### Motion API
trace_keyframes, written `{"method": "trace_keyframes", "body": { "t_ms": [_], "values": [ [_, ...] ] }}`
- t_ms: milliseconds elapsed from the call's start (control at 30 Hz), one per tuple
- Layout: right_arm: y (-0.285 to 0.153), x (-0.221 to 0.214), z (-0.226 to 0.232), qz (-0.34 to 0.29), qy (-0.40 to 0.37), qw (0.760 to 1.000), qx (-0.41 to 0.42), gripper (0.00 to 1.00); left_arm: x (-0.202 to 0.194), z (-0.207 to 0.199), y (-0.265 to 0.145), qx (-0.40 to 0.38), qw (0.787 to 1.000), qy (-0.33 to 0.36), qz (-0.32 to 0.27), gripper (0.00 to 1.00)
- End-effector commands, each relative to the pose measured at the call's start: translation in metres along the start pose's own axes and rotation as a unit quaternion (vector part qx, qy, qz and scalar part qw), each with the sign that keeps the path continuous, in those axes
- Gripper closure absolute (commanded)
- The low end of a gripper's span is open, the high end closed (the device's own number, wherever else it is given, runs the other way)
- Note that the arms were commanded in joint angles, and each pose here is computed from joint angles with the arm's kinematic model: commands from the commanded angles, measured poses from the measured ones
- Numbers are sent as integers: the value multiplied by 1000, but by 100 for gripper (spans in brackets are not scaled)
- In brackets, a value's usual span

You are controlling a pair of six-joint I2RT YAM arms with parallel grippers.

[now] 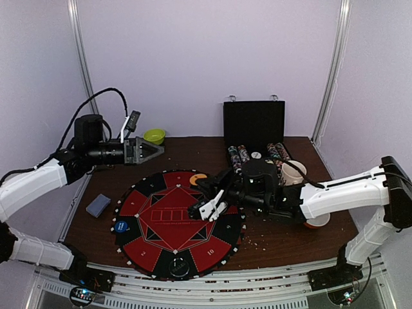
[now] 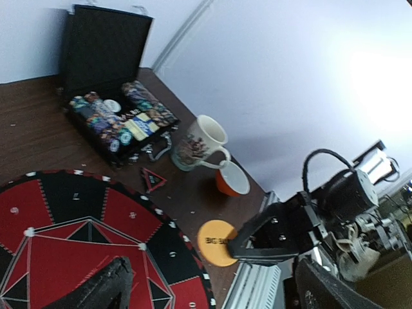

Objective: Distribute texas hold em gaming equipment
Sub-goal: Pass from the right arm to the left

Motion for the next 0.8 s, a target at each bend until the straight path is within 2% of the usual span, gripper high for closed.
{"method": "trace_keyframes", "body": {
  "t_ms": [0, 133, 333, 433, 567, 600, 733, 767],
  "values": [
    [4, 26, -57, -18, -144, 984, -101, 100, 2, -35, 11, -113, 993, 23, 16, 8],
    [10, 40, -60, -26, -177, 977, -117, 100, -6, -32, 20, -110, 993, 20, 28, 10],
    [19, 48, -62, -27, -205, 970, -131, 100, -15, -36, 36, -131, 990, 17, 43, 28],
    [21, 50, -60, -31, -209, 968, -133, 100, -12, -39, 36, -137, 990, 24, 34, 44],
    [23, 49, -61, -26, -205, 967, -145, 100, -15, -42, 36, -152, 987, 25, 38, 78],
    [22, 49, -63, -24, -202, 967, -152, 100, -16, -45, 36, -161, 986, 28, 41, 84],
    [22, 48, -66, -20, -194, 967, -164, 100, -21, -53, 33, -188, 979, 36, 66, 94],
    [22, 48, -66, -21, -194, 967, -165, 100, -21, -53, 33, -185, 980, 35, 71, 100]
  ]
}}
Point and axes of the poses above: each gripper's point midway between its finger pads, its own y axis out along the fingers, its own z axis along the line the jaws close on, x = y × z, the point moved 3 cm from there along -y, back along the fingers, and after that the axes turned 8 degrees about y, right-handed, at the moved point
